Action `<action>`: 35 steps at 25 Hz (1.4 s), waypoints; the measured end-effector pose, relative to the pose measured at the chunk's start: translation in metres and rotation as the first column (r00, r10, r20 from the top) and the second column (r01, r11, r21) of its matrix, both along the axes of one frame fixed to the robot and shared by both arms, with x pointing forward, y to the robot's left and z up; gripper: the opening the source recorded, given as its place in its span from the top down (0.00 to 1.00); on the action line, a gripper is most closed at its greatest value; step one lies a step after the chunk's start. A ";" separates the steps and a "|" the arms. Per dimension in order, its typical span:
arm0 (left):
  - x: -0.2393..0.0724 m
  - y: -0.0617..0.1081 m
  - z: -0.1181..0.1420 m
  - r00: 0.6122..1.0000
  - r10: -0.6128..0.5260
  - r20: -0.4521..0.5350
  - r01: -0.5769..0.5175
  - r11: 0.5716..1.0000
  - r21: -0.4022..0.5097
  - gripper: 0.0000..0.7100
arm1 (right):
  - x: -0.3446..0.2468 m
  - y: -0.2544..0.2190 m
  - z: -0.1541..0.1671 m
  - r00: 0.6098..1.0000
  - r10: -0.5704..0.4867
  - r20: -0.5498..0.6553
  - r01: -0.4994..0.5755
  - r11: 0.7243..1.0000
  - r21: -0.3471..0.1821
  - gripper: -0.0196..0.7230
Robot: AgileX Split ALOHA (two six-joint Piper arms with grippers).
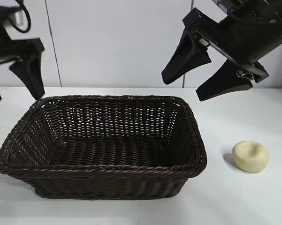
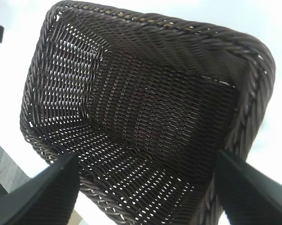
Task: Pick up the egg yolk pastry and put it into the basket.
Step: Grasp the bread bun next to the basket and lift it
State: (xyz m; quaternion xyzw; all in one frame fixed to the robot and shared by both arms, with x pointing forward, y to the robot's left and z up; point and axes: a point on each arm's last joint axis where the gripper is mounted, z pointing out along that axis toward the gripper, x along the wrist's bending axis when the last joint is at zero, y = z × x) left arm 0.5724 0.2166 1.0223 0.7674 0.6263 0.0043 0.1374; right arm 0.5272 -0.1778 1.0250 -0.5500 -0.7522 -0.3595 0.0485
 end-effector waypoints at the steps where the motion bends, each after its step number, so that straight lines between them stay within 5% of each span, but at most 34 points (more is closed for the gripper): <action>1: -0.001 0.003 0.001 1.000 0.007 0.005 -0.007 1.000 0.026 0.15 | 0.000 0.000 0.000 1.000 0.000 0.000 0.000 1.000 0.000 0.20; 13: 0.002 0.074 0.000 0.978 0.207 -0.039 -0.198 0.967 0.162 0.15 | 0.000 0.000 0.000 1.000 0.000 0.000 0.000 1.000 0.000 0.20; 22: -0.026 0.074 0.038 0.981 0.192 -0.030 -0.186 0.971 0.153 0.15 | 0.000 0.000 0.000 1.000 0.000 0.000 0.000 1.000 0.000 0.20; 28: -0.061 0.076 0.087 0.976 0.182 0.118 -0.196 0.972 0.130 0.15 | 0.000 0.000 0.000 1.000 0.000 0.000 0.000 1.000 0.000 0.20; 35: -0.141 0.079 0.118 0.947 0.171 0.271 -0.205 0.973 0.102 0.15 | 0.000 0.000 0.000 1.000 0.000 0.000 0.000 1.000 0.000 0.20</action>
